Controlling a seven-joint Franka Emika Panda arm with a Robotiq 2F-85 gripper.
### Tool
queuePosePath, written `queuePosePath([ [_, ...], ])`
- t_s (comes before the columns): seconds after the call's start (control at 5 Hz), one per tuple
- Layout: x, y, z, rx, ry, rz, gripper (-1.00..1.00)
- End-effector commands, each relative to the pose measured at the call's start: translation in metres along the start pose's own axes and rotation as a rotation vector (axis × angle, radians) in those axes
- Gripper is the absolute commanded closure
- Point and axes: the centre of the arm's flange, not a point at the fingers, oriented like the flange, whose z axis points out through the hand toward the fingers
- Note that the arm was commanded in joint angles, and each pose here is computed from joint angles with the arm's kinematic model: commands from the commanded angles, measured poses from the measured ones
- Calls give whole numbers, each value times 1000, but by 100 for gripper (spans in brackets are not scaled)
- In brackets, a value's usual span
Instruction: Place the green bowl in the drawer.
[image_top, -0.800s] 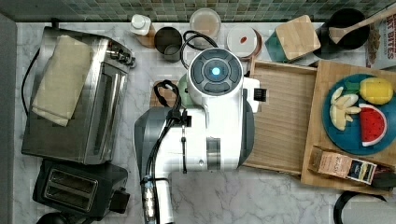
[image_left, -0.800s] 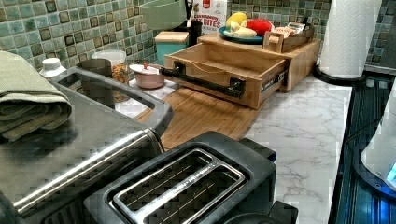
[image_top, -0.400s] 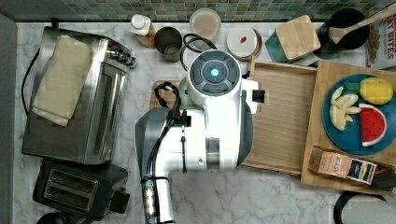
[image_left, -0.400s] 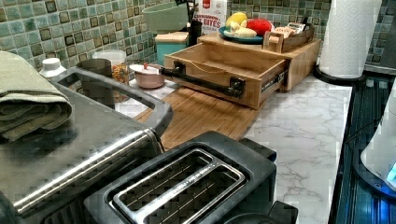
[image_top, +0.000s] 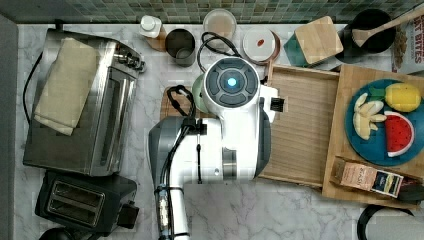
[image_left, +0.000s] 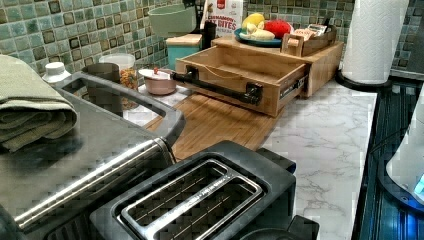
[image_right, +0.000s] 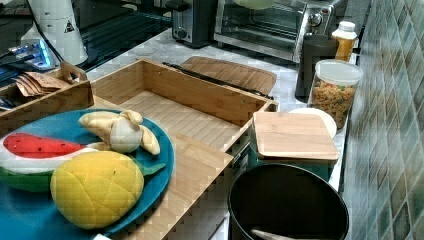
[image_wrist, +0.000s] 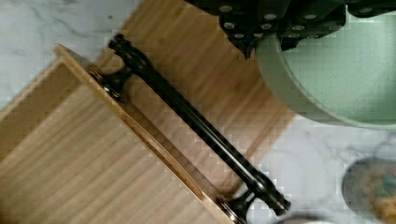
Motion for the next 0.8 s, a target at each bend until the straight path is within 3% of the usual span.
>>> queuePosePath([
  [0.2, 84, 69, -13, 13, -18, 316, 100],
  [0.4, 109, 90, -11, 32, -13, 440, 100],
  [0.6, 116, 104, -4, 50, 39, 554, 100],
  [0.8, 126, 118, 9, 60, 41, 708, 100],
])
